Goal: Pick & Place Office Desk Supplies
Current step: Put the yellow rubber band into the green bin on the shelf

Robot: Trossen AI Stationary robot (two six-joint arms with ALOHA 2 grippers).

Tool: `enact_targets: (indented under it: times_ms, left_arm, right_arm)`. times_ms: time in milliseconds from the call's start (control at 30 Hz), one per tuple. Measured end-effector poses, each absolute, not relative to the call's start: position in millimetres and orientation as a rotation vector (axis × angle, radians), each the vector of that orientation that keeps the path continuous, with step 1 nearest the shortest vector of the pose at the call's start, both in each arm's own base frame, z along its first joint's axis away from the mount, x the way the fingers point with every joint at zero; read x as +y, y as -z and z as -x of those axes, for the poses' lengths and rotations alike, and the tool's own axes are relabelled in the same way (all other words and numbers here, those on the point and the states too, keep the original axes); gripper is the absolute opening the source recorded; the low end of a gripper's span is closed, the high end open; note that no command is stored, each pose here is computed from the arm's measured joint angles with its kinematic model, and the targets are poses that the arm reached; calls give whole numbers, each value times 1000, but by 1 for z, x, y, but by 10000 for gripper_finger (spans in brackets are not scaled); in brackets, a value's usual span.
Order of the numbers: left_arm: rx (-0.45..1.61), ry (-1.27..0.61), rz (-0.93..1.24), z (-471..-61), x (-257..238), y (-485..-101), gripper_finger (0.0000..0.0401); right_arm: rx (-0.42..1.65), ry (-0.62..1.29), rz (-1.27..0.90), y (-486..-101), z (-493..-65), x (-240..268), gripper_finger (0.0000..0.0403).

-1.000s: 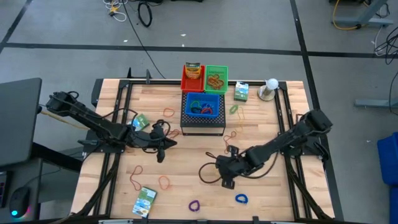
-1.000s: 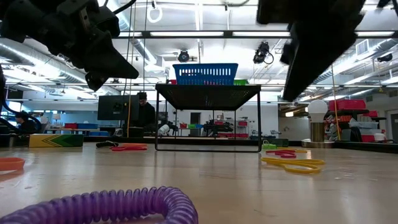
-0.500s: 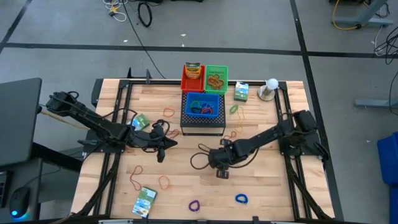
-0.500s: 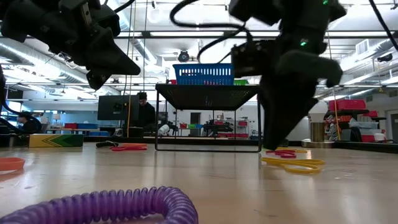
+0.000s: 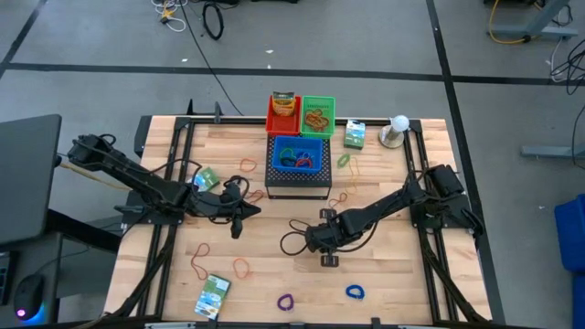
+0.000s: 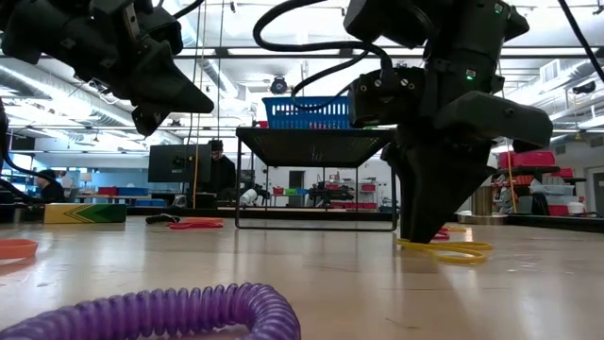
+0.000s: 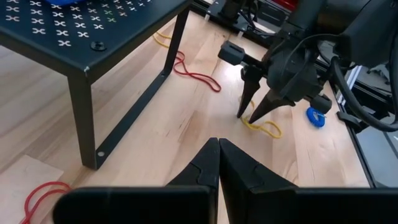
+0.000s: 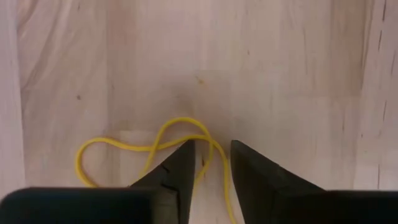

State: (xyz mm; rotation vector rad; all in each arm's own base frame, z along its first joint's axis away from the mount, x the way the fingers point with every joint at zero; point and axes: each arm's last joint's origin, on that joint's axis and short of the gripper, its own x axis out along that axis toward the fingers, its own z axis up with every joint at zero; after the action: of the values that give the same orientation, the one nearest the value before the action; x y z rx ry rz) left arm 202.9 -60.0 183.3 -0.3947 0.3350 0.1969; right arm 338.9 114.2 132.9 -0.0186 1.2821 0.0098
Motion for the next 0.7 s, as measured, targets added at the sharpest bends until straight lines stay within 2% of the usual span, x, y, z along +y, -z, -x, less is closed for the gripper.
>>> enact_targets:
  times_ms: [333,567,700]
  left_arm:
    - [333,-196,396,-203,-60,-183,9]
    - [333,-196,396,-203,-60,-183,9]
    - [332,-196,396,-203,-60,-184,9]
  right_arm:
    - [1281,-34,70,-132,-340,112,12]
    - [1274,-68,103,-137,-337,113,4]
    - [1226,-85,97,-156,-334,112,2]
